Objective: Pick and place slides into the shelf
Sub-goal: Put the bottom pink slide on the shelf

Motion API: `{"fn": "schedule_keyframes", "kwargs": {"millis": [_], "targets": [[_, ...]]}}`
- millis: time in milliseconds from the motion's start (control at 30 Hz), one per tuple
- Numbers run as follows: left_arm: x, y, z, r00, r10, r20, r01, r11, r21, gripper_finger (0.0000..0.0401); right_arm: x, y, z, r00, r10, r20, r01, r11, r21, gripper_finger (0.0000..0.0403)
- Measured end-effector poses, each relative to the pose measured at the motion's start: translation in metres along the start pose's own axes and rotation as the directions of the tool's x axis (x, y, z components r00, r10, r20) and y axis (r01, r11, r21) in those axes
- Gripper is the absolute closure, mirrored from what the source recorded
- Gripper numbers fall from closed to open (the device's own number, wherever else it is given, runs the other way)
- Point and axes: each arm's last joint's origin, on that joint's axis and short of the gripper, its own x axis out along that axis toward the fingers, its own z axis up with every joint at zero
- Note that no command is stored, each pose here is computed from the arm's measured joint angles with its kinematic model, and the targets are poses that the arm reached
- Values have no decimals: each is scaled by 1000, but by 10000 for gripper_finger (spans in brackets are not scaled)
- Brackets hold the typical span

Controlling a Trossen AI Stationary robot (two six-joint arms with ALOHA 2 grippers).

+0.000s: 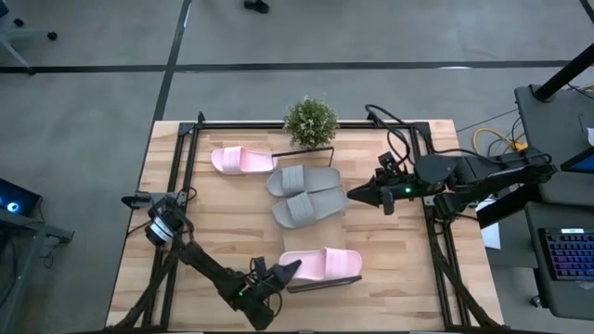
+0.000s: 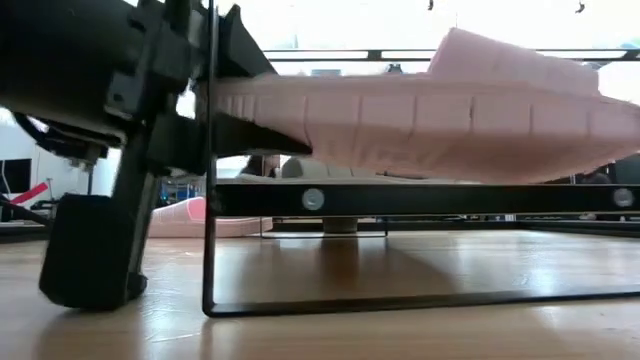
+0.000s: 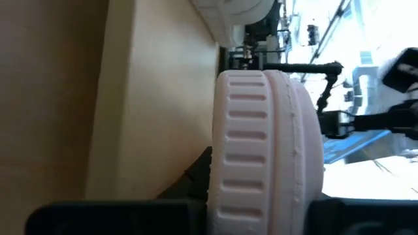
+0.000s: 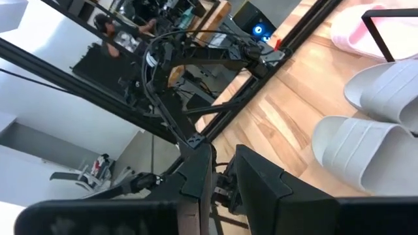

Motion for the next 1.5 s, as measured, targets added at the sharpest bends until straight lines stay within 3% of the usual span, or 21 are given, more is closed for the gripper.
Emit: {"fn": "schedule_keyframes", "kwargs": {"millis": [567, 833, 1500], "targets": [[-6, -11, -4, 1000, -30, 8, 30, 1000, -2, 360, 11, 1, -7, 999, -5, -36, 5, 1000, -1, 339], [-6, -11, -4, 1000, -29, 5, 30, 1000, -5, 337, 9, 1, -6, 1000, -2, -31, 2, 1000, -8, 339], [-14, -16, -13, 997, -7, -81, 2, 998, -61, 325, 9, 2, -5, 1000, 14, -20, -14, 1000, -15, 339]]}}
